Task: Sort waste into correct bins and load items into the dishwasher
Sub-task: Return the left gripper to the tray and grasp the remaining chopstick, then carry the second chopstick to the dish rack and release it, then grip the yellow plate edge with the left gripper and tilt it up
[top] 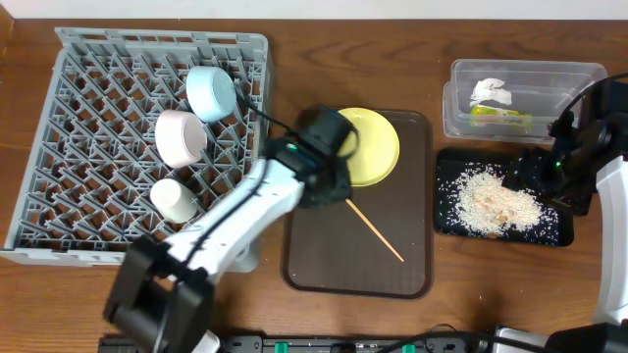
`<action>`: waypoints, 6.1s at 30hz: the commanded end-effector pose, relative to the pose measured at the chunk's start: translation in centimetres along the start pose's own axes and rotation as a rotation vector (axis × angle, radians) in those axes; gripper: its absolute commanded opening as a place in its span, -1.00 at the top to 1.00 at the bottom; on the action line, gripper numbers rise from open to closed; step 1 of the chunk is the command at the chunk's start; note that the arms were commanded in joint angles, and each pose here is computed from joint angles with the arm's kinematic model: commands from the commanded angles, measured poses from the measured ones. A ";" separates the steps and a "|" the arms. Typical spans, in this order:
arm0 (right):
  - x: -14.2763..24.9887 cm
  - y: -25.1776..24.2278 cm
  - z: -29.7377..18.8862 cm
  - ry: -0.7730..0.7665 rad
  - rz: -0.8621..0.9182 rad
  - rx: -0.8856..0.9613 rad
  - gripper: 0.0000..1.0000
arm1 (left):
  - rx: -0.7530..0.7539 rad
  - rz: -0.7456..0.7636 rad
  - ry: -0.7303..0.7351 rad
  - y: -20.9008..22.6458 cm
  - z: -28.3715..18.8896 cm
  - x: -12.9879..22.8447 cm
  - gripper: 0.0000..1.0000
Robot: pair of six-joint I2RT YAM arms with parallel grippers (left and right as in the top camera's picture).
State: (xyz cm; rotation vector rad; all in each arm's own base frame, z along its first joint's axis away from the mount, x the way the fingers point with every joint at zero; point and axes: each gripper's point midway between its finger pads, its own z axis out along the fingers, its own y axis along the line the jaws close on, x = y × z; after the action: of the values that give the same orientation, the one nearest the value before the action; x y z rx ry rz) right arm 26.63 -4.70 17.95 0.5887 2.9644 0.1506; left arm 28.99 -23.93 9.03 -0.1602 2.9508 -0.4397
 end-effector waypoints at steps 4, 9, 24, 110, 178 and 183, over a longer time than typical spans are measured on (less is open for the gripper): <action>-0.3 0.0 -0.4 -0.012 0.015 -0.007 -0.63 | -0.068 -0.011 0.014 -1.9 5.1 2.2 0.04; -0.3 0.0 -0.4 -0.012 0.015 -0.007 -0.63 | -0.101 0.004 0.029 -1.8 7.1 2.8 0.07; -0.3 0.1 -0.4 -0.011 0.015 -0.010 -0.63 | -0.180 0.006 0.048 -0.1 9.5 3.2 0.09; -0.3 0.1 -0.4 -0.011 0.015 -0.010 -0.63 | -0.210 0.290 -0.198 14.7 -7.3 -10.1 0.05; -0.3 0.1 -0.4 -0.011 0.015 -0.010 -0.64 | -0.277 0.860 0.111 -0.4 10.4 0.5 0.46; -0.3 0.1 -0.4 -0.011 0.015 -0.010 -0.64 | -0.279 0.864 0.093 -0.7 10.6 0.3 0.47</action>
State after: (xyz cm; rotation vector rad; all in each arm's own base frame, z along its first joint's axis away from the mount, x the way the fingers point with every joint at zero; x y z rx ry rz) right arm 26.62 -4.63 17.95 0.5885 2.9647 0.1564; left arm 30.65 -28.72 0.38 1.0928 2.7604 0.0091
